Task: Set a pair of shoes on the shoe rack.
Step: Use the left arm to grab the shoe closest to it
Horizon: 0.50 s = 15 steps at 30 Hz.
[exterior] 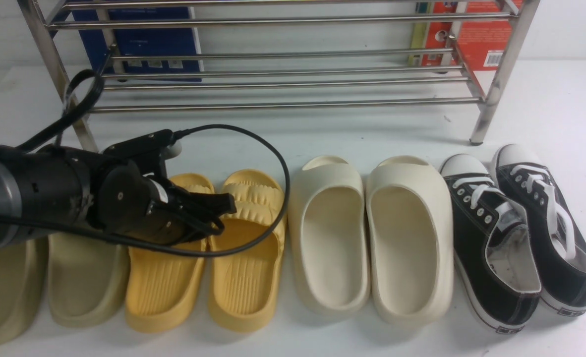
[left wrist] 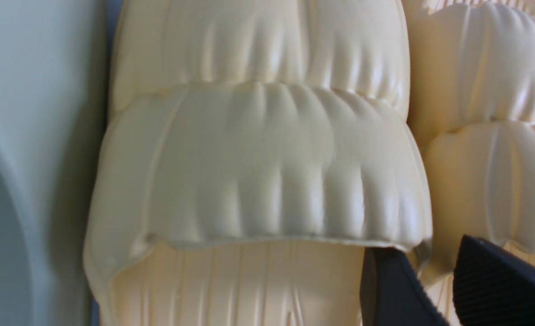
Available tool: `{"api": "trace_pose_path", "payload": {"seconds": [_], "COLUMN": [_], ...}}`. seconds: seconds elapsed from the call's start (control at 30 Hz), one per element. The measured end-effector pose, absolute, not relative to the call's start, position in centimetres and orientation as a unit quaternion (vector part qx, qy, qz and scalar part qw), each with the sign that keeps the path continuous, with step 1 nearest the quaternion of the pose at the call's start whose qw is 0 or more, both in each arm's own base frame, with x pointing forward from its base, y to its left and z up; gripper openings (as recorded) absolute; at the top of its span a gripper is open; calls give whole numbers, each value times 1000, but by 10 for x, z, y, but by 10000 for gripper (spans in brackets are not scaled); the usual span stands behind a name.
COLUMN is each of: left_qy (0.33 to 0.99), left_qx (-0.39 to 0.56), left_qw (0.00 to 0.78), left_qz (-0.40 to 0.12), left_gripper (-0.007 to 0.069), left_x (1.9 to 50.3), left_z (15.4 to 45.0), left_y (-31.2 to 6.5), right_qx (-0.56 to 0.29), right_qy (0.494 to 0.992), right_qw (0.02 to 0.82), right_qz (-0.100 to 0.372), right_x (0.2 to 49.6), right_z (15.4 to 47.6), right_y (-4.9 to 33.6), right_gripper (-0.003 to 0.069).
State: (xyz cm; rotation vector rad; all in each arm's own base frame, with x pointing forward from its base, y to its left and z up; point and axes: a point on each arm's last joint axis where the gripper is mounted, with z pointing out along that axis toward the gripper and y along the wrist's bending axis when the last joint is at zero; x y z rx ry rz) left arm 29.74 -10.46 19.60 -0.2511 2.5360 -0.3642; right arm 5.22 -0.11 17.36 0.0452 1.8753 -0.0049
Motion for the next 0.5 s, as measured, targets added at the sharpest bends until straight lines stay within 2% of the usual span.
{"api": "trace_pose_path", "payload": {"seconds": [0.5], "left_qy": [947], "left_qx": [-78], "left_qw": [284], "left_qz": [-126], "left_gripper": [235], "left_x": [298], "left_z": [196], "left_y": [-104], "right_qx": [19], "right_qy": [806], "right_qw": [591], "right_qz": [-2], "right_x": [52], "right_z": [174], "right_y": [-1], "right_gripper": [239]}}
